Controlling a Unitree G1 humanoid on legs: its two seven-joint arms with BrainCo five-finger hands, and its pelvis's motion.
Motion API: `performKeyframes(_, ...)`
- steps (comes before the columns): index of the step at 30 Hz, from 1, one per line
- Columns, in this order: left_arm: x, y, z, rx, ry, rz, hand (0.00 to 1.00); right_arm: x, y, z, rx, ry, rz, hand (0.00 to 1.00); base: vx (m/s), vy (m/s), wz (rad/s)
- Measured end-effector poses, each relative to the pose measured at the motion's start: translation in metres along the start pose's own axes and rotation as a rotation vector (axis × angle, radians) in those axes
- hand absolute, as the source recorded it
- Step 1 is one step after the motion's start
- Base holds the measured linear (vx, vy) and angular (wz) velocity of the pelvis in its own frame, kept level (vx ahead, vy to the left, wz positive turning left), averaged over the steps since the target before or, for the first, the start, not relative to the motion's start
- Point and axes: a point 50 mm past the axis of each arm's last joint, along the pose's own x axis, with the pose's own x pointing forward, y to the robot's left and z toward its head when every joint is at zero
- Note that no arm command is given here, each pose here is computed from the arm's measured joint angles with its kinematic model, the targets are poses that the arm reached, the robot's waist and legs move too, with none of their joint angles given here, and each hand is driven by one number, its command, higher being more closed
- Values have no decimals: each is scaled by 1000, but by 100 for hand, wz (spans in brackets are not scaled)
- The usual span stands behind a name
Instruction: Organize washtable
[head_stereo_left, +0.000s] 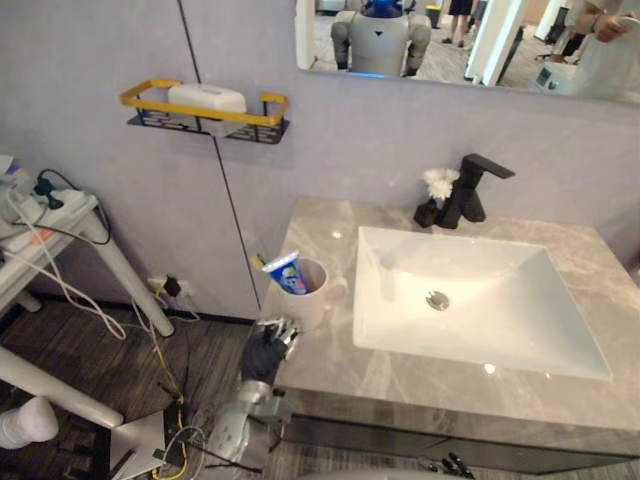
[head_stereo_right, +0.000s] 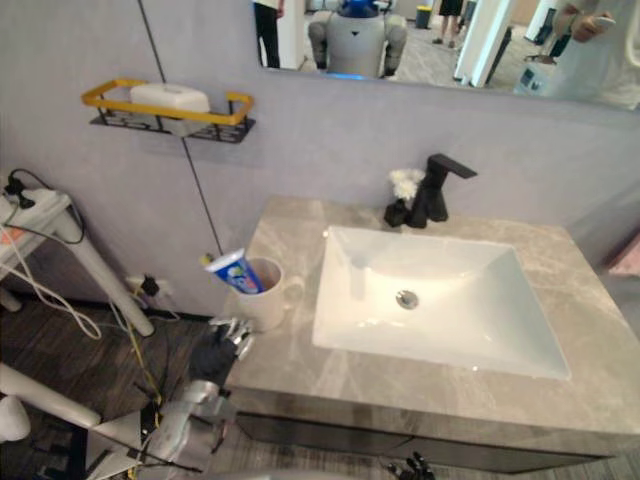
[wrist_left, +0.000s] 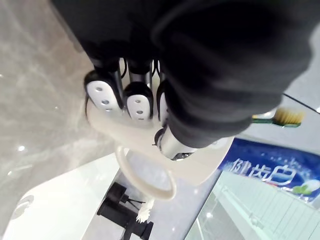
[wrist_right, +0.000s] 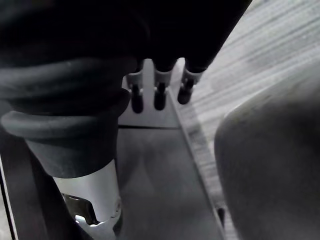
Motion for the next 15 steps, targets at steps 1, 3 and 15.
performKeyframes(1,1,-3,-1,3,5,-19,100,0,1,-1,-4,2,3,0,-6,-18,-6)
performKeyframes(3,4,-6,-5,7,24,-44,100,-1,0,-2,-5,7,2,0,1,-24,-5)
performKeyframes(15,13,-7,-16,96,86,-107,100,4,7,2,-4,5,19,0,-30,-31,0)
